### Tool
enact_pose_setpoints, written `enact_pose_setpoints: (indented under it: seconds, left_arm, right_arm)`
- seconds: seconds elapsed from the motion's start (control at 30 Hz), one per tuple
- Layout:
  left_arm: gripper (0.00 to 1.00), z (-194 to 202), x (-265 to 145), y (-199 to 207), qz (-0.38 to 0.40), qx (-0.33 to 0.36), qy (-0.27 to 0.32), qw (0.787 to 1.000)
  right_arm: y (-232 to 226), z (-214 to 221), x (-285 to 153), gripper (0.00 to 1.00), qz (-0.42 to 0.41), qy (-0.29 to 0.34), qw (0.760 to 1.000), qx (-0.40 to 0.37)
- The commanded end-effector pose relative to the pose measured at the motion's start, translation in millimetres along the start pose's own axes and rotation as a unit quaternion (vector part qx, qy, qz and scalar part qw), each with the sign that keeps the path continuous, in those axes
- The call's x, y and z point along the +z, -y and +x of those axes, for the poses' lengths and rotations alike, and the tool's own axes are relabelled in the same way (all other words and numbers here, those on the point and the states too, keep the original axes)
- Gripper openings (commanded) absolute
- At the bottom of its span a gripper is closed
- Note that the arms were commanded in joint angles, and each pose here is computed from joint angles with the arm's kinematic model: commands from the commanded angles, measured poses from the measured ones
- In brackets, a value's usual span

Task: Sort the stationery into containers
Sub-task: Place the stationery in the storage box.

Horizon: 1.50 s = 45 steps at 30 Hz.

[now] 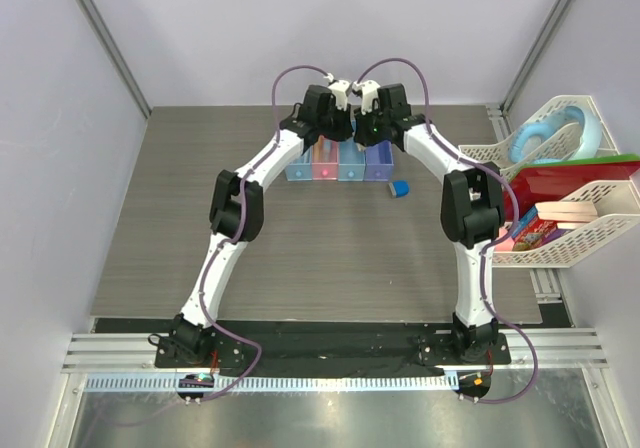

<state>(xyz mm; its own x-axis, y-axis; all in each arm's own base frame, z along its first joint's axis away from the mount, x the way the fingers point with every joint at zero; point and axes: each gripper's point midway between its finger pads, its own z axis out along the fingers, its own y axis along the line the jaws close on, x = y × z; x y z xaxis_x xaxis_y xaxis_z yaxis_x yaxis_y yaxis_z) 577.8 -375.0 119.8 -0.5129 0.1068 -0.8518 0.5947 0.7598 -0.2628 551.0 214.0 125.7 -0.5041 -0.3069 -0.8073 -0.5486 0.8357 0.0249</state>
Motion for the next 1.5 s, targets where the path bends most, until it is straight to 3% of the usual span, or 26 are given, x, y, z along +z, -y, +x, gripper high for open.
enact_pose_setpoints:
  seconds: [0.0,0.13,0.23,0.27,0.3,0.73,1.07,1.27,1.47]
  left_arm:
    - [0.13,-25,-5,2,-0.006,0.016,0.036,0.999]
    - [0.29,-32,-7,-2,-0.018,0.018,0.045,0.999]
    - [0.52,-41,-11,-3,-0.024,0.022,0.055,0.998]
    - [0.64,-40,-11,-4,-0.024,0.021,0.054,0.998]
    - [0.66,-41,-12,-3,-0.024,0.021,0.055,0.998]
    - [0.66,-93,-48,-11,-0.062,0.032,0.099,0.993]
    - [0.64,-72,-49,-23,-0.085,0.039,0.069,0.993]
    - [0.64,-76,-60,-35,-0.108,0.037,0.069,0.991]
    - [0.79,-94,-88,-51,-0.148,0.036,0.084,0.985]
  right_arm:
    - [-23,-54,-19,0.01,-0.018,0.066,0.998,-0.016]
    - [-31,-51,-16,0.01,-0.023,0.061,0.998,-0.02]
    - [-35,-50,-17,0.01,-0.026,0.061,0.998,-0.021]
    - [-35,-50,-18,0.01,-0.026,0.06,0.998,-0.021]
    - [-35,-47,-16,0.01,-0.027,0.057,0.998,-0.02]
    - [-42,-24,-1,0.01,-0.042,0.038,0.998,-0.014]
    - [-46,-24,-48,0.01,-0.022,0.055,0.998,-0.03]
    - [-39,-18,-44,0.01,-0.007,0.05,0.998,-0.039]
    - [-38,-11,-22,0.01,-0.015,0.038,0.999,-0.034]
